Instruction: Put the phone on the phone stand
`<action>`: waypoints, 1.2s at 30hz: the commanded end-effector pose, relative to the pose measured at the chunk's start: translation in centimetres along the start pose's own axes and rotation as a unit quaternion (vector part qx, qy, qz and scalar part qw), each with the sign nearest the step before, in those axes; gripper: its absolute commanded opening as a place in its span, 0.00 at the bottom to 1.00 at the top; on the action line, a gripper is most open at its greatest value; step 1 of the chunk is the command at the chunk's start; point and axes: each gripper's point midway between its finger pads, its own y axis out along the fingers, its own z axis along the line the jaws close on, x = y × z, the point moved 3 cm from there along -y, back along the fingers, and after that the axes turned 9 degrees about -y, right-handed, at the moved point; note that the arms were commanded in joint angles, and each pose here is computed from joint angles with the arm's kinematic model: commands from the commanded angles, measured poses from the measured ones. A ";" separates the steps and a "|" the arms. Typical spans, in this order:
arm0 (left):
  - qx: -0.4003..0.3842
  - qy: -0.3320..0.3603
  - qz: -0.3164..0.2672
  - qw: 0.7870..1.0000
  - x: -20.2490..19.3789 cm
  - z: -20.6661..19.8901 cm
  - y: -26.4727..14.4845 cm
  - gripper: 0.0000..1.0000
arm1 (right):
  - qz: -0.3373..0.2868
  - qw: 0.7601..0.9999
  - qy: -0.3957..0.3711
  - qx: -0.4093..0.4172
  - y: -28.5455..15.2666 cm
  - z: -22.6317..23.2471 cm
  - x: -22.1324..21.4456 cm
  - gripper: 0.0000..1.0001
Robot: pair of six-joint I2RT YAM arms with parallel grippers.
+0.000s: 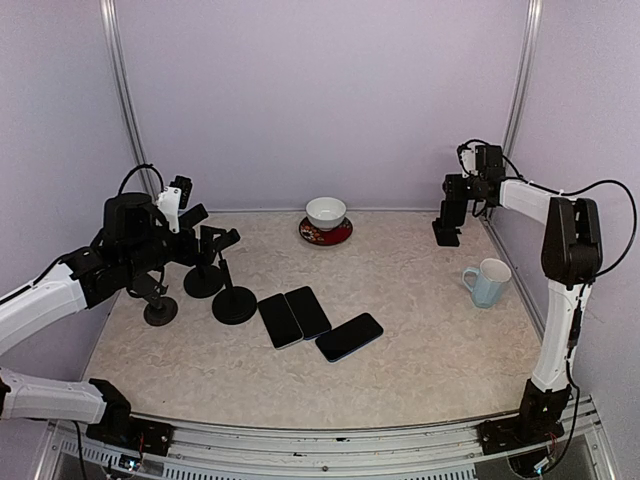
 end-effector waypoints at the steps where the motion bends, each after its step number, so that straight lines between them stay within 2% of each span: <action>1: 0.003 -0.001 -0.004 1.000 0.0 0.3 0.3 0.99 | -0.051 0.999 0.003 -0.008 -0.2 -0.9 2.2 0.49; 11: 0.000 -0.002 -0.003 1.000 0.0 0.4 0.4 0.99 | -0.060 0.998 0.019 -0.023 0.6 -1.2 1.9 0.49; 28: -0.004 -0.002 -0.005 1.000 0.1 0.3 0.2 0.99 | -0.039 0.998 0.032 -0.031 2.4 -1.6 0.2 0.50; 36: -0.003 -0.003 -0.006 1.000 0.2 0.3 0.2 0.99 | -0.045 0.998 0.037 -0.032 2.1 -2.0 1.0 0.50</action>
